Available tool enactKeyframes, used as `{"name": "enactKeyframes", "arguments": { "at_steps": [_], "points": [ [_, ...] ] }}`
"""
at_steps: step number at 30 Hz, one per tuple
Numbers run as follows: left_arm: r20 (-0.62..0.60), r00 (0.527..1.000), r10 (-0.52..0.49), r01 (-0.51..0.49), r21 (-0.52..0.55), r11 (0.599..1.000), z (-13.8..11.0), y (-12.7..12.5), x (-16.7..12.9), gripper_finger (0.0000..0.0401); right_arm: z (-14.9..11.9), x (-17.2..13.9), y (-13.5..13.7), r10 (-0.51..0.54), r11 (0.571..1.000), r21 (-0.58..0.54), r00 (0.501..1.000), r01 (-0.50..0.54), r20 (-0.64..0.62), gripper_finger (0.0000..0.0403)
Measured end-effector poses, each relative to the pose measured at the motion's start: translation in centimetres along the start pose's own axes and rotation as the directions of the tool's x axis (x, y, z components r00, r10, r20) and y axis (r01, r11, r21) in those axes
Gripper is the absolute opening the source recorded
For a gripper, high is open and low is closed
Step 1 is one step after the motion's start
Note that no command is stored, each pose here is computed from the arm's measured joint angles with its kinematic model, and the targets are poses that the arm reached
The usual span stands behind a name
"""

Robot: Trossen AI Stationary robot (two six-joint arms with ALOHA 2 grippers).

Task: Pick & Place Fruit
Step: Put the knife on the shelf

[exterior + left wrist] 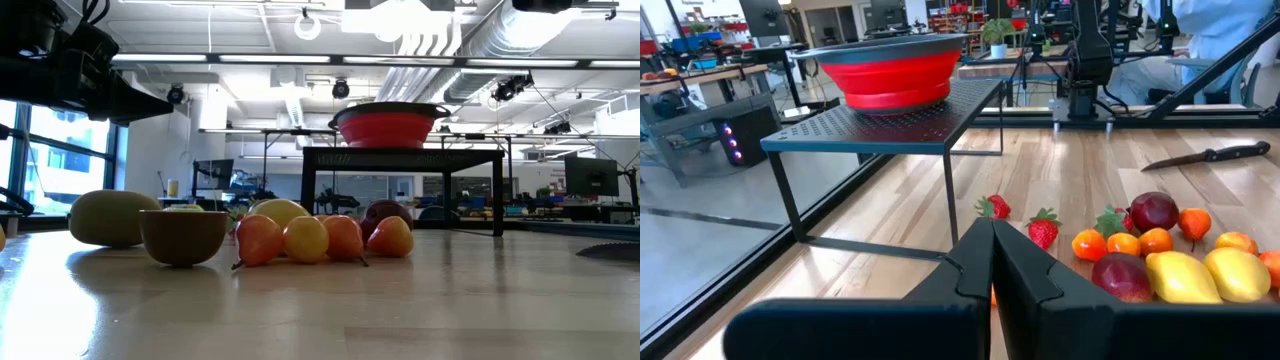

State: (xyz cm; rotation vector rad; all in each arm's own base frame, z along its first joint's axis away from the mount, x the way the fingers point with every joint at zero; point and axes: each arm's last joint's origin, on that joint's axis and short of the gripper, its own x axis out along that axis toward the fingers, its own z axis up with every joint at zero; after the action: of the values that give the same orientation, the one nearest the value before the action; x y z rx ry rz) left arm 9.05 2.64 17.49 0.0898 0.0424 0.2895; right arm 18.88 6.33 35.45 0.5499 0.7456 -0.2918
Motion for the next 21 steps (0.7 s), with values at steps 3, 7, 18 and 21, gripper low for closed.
{"name": "enactKeyframes", "arguments": {
  "at_steps": [3, 7, 18, 21],
  "points": [
    [0.000, 1.000, 0.000, 0.000, 0.000, 1.000, 0.0, 0.0, 0.0, 0.0000, -0.6, 0.6, 0.8, -0.003, 1.000, 0.023, 1.000, 0.004, -0.024, 0.0003],
    [-0.001, 1.000, 0.000, 0.000, 0.000, 1.000, 0.0, 0.0, 0.0, 0.0000, -1.5, 1.4, 1.8, -0.005, 0.998, 0.055, 0.998, 0.008, -0.068, 0.0003],
    [-0.001, 1.000, 0.000, 0.000, 0.001, 1.000, 0.0, 0.0, 0.0, 0.0000, -3.7, 3.2, 3.5, -0.051, 0.993, 0.095, 0.987, 0.066, -0.152, 0.0003],
    [-0.001, 1.000, 0.000, 0.000, 0.001, 1.000, 0.0, 0.0, 0.0, 0.0000, -4.3, 3.4, 3.5, -0.086, 0.986, 0.127, 0.979, 0.111, -0.185, 0.0003]
  ]
}}
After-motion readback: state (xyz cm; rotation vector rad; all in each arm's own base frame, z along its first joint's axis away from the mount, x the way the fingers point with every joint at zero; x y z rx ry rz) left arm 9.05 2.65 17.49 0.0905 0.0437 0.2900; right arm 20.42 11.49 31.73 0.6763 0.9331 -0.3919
